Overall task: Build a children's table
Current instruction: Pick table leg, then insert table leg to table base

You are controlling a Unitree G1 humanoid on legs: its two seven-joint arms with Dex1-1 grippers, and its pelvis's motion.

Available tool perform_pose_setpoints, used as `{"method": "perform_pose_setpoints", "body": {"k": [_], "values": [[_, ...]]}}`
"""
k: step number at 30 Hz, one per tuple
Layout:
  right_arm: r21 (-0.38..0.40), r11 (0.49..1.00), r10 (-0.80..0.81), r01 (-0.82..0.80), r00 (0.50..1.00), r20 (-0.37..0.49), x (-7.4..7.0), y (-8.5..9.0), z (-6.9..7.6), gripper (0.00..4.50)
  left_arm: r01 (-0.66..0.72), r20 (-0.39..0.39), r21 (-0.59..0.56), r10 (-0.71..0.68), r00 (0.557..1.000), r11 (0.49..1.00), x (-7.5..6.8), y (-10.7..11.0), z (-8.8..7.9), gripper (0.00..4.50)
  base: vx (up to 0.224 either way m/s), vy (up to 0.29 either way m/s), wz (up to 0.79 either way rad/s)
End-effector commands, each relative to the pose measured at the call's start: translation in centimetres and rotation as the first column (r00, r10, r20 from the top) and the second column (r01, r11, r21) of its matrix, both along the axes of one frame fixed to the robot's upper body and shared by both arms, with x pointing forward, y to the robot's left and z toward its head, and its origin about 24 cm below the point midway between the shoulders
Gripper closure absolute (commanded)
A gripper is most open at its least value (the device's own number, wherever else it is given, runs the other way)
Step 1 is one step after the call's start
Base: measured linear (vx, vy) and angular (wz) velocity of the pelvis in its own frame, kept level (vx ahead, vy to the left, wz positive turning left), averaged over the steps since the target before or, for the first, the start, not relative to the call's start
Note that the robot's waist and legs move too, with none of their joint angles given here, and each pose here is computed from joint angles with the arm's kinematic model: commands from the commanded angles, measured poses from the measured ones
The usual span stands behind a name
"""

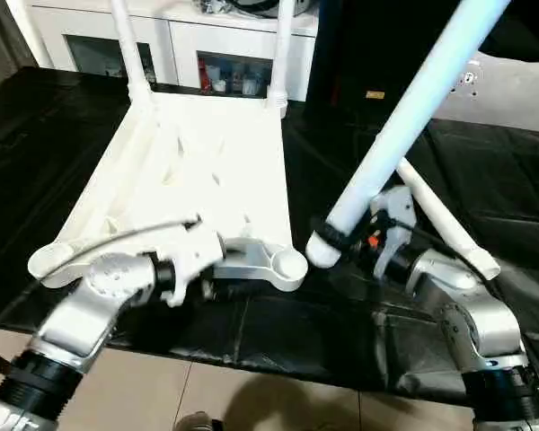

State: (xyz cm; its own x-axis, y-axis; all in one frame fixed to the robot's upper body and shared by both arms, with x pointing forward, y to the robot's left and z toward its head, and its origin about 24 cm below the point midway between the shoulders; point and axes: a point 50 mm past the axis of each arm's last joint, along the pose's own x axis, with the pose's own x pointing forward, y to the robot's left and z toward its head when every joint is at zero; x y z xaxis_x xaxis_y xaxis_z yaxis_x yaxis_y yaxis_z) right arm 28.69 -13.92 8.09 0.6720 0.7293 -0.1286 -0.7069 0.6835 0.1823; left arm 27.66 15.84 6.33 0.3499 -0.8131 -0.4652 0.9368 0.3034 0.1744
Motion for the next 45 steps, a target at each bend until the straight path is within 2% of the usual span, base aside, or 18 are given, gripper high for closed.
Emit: {"method": "perform_pose_setpoints", "body": {"k": [1,2,7,9,13,16,23,26,30,33,38,41,45], "values": [[0.028,0.999,0.026,-0.027,0.999,0.025,-0.2,0.0,1.0,2.6,0.003,0.017,0.03,-0.003,1.0,1.0,0.8,0.2,0.2,1.89,0.0,0.0,0.0],[0.036,0.999,0.025,-0.025,0.999,0.021,-0.2,0.0,1.0,2.6,-0.008,0.013,0.02,0.008,1.0,1.0,1.5,0.3,0.3,2.01,0.0,0.0,0.0],[0.012,0.998,0.054,-0.055,0.998,0.045,-0.4,-0.2,1.3,2.6,0.028,0.005,0.054,-0.029,1.0,0.998,2.6,0.6,0.5,2.53,0.0,0.0,0.0],[0.003,0.999,0.054,-0.054,0.997,0.052,-0.5,-0.3,1.4,2.6,0.028,-0.006,0.065,-0.028,1.0,0.998,3.1,0.7,0.6,2.62,0.0,0.0,0.0],[-0.005,0.999,0.052,-0.052,0.997,0.05,-0.7,-0.4,1.3,2.6,0.05,-0.015,0.083,-0.049,0.999,0.995,3.4,0.8,0.4,2.97,0.0,0.0,0.0],[-0.016,0.999,0.052,-0.052,0.999,0.011,-1.1,-0.5,1.0,2.6,0.096,-0.051,0.137,-0.09,0.995,0.986,4.0,1.3,0.2,3.19,0.0,0.0,0.0],[-0.03,0.998,0.057,-0.057,0.998,0.019,-1.3,-0.4,1.0,2.6,0.154,-0.099,0.156,-0.14,0.985,0.976,4.3,1.4,0.1,3.69,0.0,0.0,0.0],[-0.072,0.997,0.036,-0.034,0.999,0.015,-1.0,-0.7,0.8,2.6,0.153,-0.092,0.166,-0.139,0.986,0.974,4.6,1.4,0.0,3.98,0.0,0.0,0.0],[-0.048,0.998,0.037,-0.037,0.999,0.004,-1.0,-0.7,0.9,2.6,0.151,-0.083,0.173,-0.139,0.987,0.973,4.8,1.3,-0.3,4.17,0.0,0.0,0.0],[-0.061,0.998,0.003,0.001,0.998,0.063,-0.5,-0.4,1.3,2.6,0.122,-0.062,0.089,-0.117,0.991,0.989,5.0,0.7,0.1,4.4,0.0,0.0,0.0],[-0.101,0.995,-0.02,0.022,1.0,0.019,-0.3,-0.3,0.9,2.6,0.101,-0.038,0.029,-0.1,0.994,0.994,4.9,-0.8,-0.3,4.5,0.0,0.0,0.0],[-0.112,0.994,0.001,0.004,0.999,0.049,-0.2,0.0,1.2,2.6,0.075,0.004,0.05,-0.075,0.997,0.996,4.9,-1.7,-1.0,4.5,0.0,0.0,0.0],[-0.131,0.991,0.036,-0.031,0.999,0.034,-0.2,0.3,1.1,2.6,0.062,0.014,0.03,-0.063,0.998,0.998,4.6,-2.0,-1.3,4.5,0.0,0.0,0.0]]}}
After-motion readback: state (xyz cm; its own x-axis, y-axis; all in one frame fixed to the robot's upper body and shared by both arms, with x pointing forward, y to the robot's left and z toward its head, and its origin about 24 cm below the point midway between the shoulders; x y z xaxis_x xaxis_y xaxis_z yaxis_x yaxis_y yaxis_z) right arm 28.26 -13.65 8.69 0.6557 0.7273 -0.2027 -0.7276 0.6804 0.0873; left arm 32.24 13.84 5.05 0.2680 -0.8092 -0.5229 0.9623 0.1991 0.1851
